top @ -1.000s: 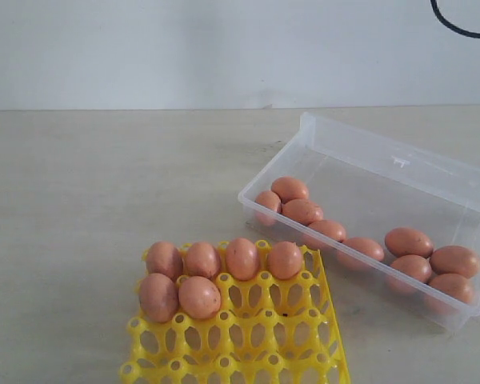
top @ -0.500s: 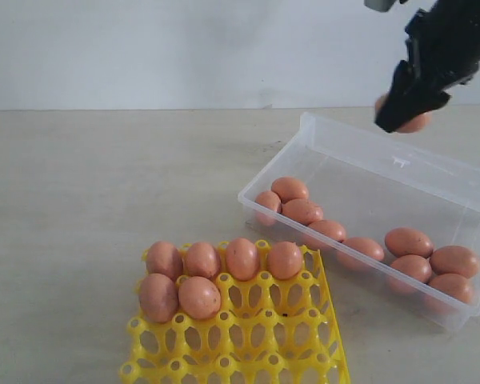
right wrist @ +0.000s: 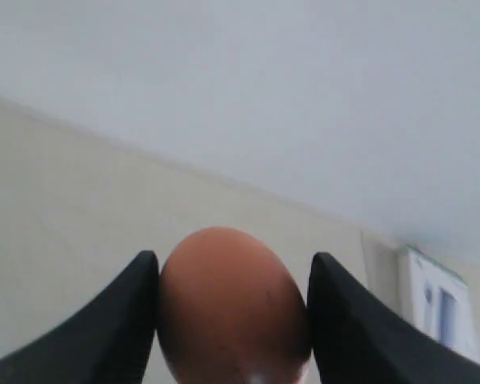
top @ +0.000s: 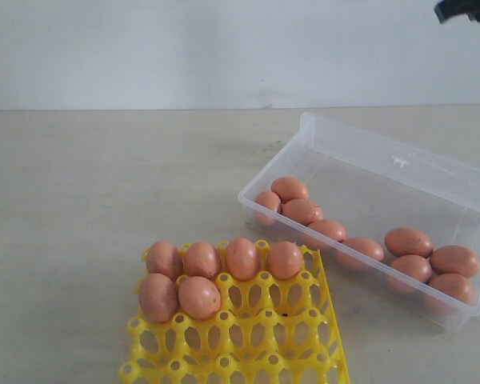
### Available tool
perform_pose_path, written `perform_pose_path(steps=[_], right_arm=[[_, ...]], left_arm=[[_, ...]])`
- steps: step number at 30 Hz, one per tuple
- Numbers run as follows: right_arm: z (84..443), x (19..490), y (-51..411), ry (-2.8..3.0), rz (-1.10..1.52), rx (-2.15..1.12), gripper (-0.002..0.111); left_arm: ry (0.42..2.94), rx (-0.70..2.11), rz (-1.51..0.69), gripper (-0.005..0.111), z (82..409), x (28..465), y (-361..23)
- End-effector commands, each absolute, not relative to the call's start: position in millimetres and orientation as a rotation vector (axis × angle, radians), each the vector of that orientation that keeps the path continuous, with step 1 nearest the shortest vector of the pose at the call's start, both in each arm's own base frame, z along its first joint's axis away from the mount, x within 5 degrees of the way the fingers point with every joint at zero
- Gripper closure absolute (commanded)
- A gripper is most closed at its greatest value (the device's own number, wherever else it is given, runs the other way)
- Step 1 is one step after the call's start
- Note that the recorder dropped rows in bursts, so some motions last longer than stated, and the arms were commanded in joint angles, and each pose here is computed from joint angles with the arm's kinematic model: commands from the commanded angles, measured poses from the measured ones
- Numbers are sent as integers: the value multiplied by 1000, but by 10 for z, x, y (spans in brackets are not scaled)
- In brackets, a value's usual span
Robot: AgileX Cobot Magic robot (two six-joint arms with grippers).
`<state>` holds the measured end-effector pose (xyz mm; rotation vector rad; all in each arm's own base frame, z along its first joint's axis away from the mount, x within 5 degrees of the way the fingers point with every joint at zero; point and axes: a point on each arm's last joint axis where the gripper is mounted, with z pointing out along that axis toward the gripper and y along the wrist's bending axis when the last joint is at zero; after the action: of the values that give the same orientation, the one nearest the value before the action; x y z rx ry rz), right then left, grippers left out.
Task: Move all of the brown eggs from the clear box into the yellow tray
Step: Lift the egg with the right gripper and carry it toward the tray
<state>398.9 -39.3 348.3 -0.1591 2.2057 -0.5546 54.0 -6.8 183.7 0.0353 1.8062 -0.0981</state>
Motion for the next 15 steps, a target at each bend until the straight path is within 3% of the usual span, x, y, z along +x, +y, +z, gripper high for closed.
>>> perform_pose_path(steps=[1,11,15], right_arm=[[3830,4130,-226,1814,-274,-84,108],[4259,4105,48,1368,235,-30,108],[4274,3882,243,1290,308,-273,108]], left_arm=[[1790,26,-112,103,1856,539,-71],[1790,26,-112,103,1856,539,-71],[1790,26,-112,103,1856,539,-71]])
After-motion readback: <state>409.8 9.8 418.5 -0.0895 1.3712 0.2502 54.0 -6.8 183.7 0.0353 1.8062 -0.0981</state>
